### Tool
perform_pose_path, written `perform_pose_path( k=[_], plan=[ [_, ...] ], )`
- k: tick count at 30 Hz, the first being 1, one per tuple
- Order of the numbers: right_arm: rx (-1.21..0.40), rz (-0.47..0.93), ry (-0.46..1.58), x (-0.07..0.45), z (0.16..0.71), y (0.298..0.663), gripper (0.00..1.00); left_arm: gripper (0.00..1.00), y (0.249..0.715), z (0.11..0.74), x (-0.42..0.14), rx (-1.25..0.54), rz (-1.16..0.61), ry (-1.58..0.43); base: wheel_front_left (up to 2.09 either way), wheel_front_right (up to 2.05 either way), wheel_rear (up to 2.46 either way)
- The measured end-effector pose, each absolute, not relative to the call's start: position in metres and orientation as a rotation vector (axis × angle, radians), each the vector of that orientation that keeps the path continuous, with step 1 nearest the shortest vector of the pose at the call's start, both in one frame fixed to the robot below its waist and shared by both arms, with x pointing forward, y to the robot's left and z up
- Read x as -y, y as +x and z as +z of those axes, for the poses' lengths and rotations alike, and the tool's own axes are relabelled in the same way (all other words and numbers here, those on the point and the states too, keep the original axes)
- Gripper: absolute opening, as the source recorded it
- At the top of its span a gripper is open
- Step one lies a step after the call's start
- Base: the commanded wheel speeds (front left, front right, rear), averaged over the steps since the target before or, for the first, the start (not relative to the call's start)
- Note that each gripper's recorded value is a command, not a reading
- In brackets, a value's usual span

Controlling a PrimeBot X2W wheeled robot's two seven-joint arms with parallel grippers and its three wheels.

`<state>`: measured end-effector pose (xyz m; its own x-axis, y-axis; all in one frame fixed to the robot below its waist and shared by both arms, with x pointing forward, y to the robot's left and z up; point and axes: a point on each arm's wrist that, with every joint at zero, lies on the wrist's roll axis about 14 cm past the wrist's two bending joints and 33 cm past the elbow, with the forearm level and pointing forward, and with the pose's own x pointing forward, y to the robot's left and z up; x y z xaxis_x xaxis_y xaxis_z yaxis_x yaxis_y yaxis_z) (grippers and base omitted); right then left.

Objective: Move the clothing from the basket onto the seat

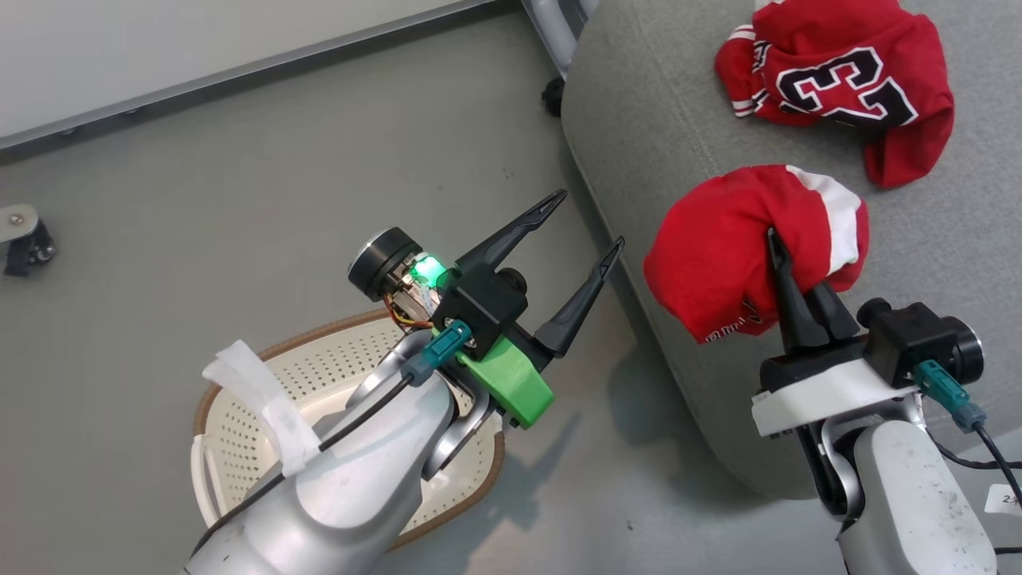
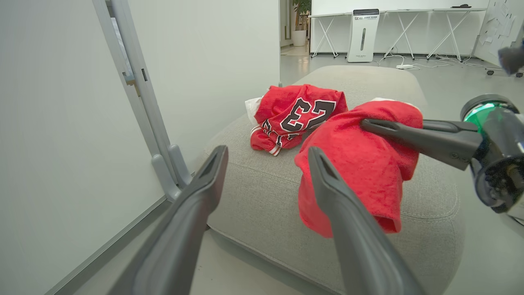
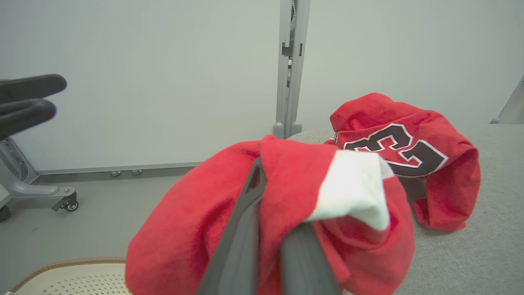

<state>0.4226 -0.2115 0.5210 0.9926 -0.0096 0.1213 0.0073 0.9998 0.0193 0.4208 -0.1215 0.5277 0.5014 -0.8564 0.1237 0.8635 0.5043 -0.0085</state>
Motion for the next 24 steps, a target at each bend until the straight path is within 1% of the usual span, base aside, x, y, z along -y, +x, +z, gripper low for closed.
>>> perform_pose_path(
  k=[7,15,19,24],
  plan=[
    [0.084,-0.121,0.008,0.248,0.511,0.401,0.00,1.00,0.417,0.519,0.143,0.091,-1.107,-0.087,0.00,0.00,0.00],
    [0.069,-0.176,0.007,0.265,0.507,0.392,0.00,1.00,0.416,0.510,0.152,0.073,-1.137,-0.101,0.00,0.00,0.00],
    [0.101,-0.192,0.000,0.272,0.517,0.398,0.00,1.00,0.420,0.505,0.148,0.063,-1.125,-0.099,0.00,0.00,0.00],
    [0.200,-0.191,-0.062,0.283,0.551,0.423,0.00,1.00,0.431,0.499,0.143,0.057,-1.104,-0.098,0.00,0.00,0.00]
  ],
)
